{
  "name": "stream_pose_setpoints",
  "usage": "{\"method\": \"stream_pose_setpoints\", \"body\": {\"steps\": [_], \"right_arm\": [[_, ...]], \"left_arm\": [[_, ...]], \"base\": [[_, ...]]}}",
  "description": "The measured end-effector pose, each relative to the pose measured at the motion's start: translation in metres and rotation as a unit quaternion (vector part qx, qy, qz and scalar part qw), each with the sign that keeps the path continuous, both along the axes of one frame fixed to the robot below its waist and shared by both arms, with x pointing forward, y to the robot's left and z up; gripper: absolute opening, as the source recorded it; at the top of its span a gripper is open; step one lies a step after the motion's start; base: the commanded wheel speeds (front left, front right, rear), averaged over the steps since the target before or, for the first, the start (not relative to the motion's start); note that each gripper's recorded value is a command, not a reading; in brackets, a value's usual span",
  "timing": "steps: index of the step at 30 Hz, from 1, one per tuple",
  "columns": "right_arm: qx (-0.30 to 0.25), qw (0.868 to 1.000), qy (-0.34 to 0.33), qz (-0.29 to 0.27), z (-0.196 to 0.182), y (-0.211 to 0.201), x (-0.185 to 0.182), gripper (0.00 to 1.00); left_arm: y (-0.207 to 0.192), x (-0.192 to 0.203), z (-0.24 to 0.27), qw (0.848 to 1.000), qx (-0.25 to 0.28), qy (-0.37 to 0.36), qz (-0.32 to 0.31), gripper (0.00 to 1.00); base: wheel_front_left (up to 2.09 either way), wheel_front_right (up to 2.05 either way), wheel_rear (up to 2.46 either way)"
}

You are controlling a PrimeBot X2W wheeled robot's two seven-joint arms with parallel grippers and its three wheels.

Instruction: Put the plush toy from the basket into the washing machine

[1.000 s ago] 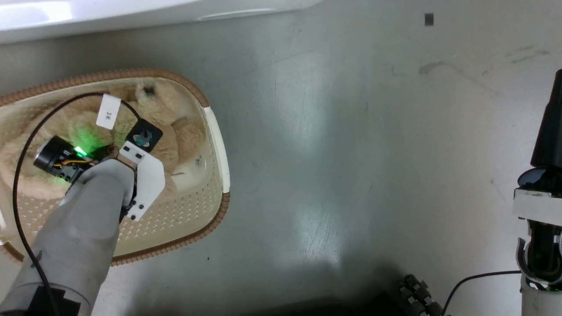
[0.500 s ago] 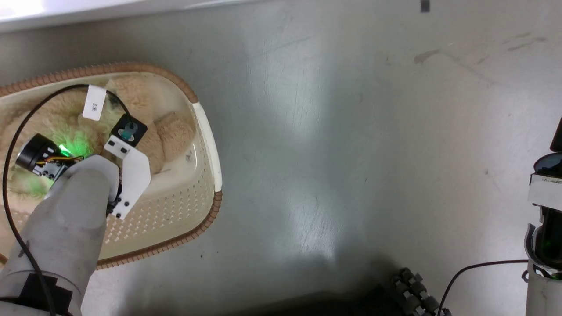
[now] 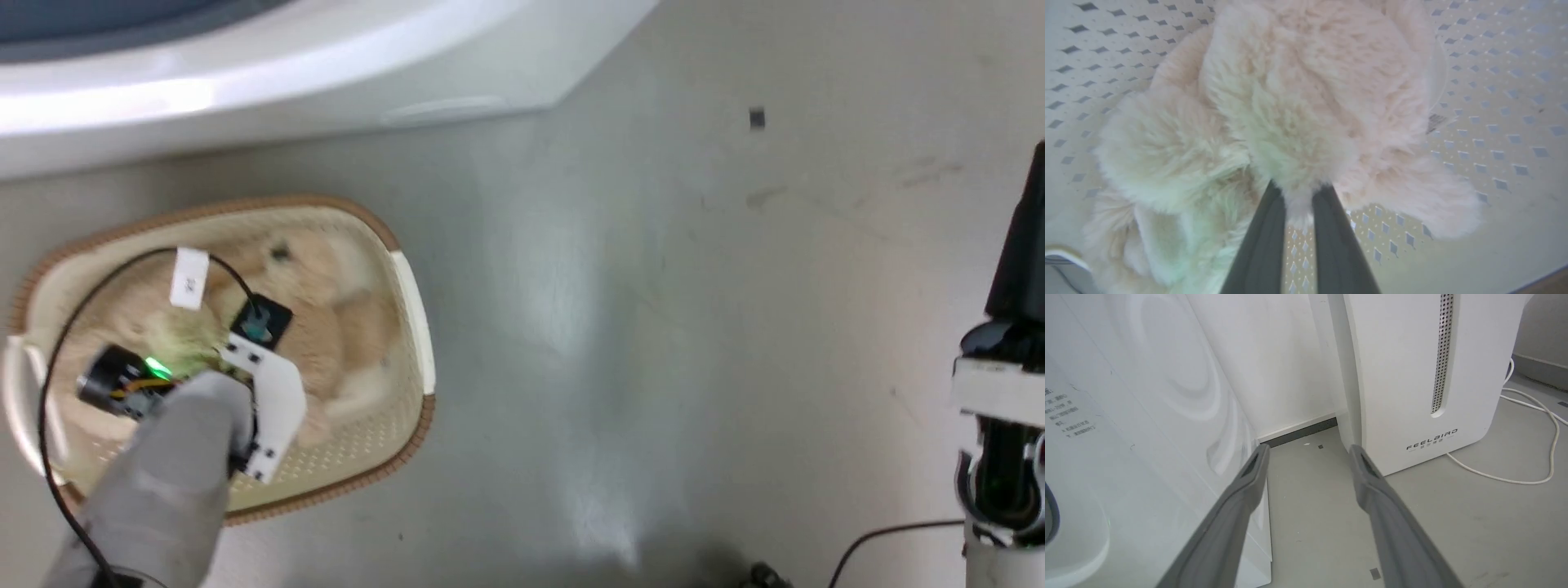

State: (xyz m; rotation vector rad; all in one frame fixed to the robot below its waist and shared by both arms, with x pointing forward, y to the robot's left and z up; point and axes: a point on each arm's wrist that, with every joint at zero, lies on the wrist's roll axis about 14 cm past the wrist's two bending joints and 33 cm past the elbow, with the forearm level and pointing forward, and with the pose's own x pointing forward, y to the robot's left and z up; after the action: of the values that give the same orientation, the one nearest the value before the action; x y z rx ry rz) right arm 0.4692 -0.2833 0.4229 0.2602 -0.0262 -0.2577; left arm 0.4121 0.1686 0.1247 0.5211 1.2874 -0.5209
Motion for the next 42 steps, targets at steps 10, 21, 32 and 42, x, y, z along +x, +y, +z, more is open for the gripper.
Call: {"method": "stream_pose_setpoints", "body": {"steps": [10,21,32,42], "right_arm": [[0.004,0.999,-0.027,0.017,0.036,0.016,-0.021,1.00],[0.009,0.997,-0.056,0.048,0.070,0.039,-0.047,1.00],[0.011,0.992,-0.088,0.085,0.100,0.064,-0.073,1.00],[0.011,0.989,-0.104,0.107,0.114,0.078,-0.090,1.00]], "left_arm": [[-0.015,0.004,0.066,0.996,-0.047,-0.069,0.031,0.00],[-0.011,-0.009,0.132,0.979,-0.093,-0.160,0.084,0.00],[-0.003,-0.014,0.197,0.939,-0.151,-0.278,0.137,0.00],[0.001,-0.002,0.265,0.885,-0.202,-0.390,0.156,0.00]], "base": [[0.00,0.00,0.00],[0.00,0.00,0.00],[0.00,0.00,0.00],[0.00,0.00,0.00]]}}
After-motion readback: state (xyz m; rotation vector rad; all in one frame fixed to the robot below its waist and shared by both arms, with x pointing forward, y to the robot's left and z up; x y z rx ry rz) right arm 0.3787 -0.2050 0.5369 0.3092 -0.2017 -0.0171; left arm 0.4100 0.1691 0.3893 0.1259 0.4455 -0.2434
